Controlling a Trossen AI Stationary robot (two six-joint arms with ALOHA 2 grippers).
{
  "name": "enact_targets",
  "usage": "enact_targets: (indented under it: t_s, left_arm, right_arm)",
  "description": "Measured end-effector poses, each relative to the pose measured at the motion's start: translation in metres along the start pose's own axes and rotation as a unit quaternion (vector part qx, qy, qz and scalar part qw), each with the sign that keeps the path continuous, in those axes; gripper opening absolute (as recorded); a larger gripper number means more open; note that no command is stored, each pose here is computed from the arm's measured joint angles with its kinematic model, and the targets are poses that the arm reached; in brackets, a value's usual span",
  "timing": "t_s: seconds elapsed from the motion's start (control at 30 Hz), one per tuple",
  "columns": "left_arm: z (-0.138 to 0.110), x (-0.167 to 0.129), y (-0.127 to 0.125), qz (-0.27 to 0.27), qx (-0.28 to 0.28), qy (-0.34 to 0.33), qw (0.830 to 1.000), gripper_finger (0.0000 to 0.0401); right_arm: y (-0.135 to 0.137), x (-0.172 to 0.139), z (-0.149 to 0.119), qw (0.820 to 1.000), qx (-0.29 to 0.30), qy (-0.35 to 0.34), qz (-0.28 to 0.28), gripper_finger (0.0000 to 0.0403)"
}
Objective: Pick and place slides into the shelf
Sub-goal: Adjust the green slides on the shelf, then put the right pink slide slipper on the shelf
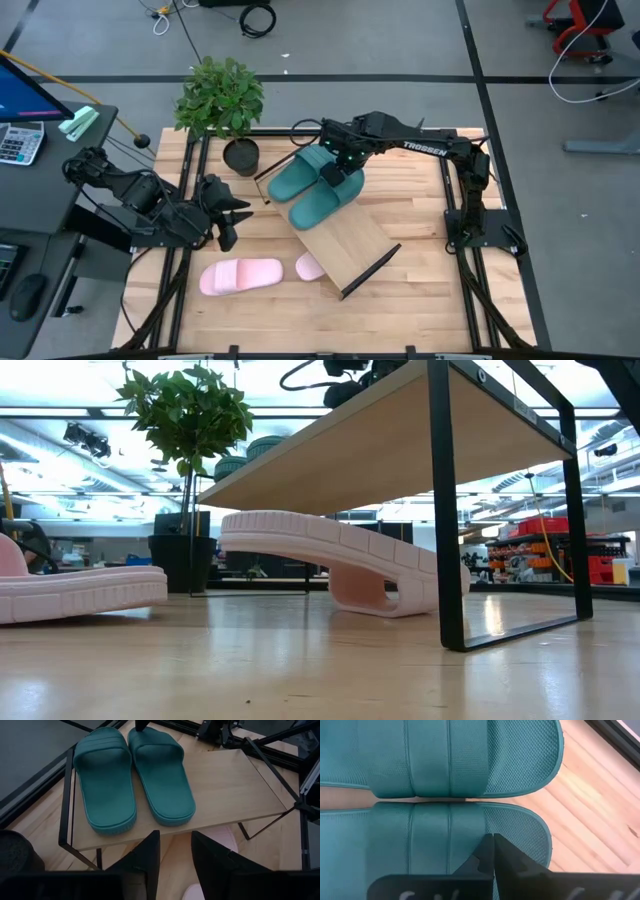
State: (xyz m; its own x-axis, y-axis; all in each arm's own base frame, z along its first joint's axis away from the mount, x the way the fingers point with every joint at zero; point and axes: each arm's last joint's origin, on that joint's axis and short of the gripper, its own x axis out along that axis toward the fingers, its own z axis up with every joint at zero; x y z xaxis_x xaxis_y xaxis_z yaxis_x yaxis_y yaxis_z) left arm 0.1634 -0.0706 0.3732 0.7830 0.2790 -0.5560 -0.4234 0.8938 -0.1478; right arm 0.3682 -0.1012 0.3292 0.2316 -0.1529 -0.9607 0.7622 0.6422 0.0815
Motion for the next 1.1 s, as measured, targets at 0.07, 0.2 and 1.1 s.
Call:
enact_targets:
  t_s: [0.07, 0.2, 1.1]
  left_arm:
    - [0.0, 0.0, 0.0, 0.001, 0.001, 0.002, 1.0, 0.0115]
    - [-0.001, 0.0, 0.001, 0.003, 0.004, 0.004, 1.0, 0.0118]
    - [-0.001, 0.0, 0.001, 0.006, 0.004, 0.003, 1.0, 0.0122]
  right_arm:
    - [0.0, 0.0, 0.0, 1.0, -0.009, 0.001, -0.002, 0.0014]
    - [-0.004, -0.006, -0.002, 1.0, -0.014, -0.008, -0.016, 0.0037]
    - [-0.048, -0.109, -0.155, 0.996, 0.073, -0.045, -0.002, 0.007]
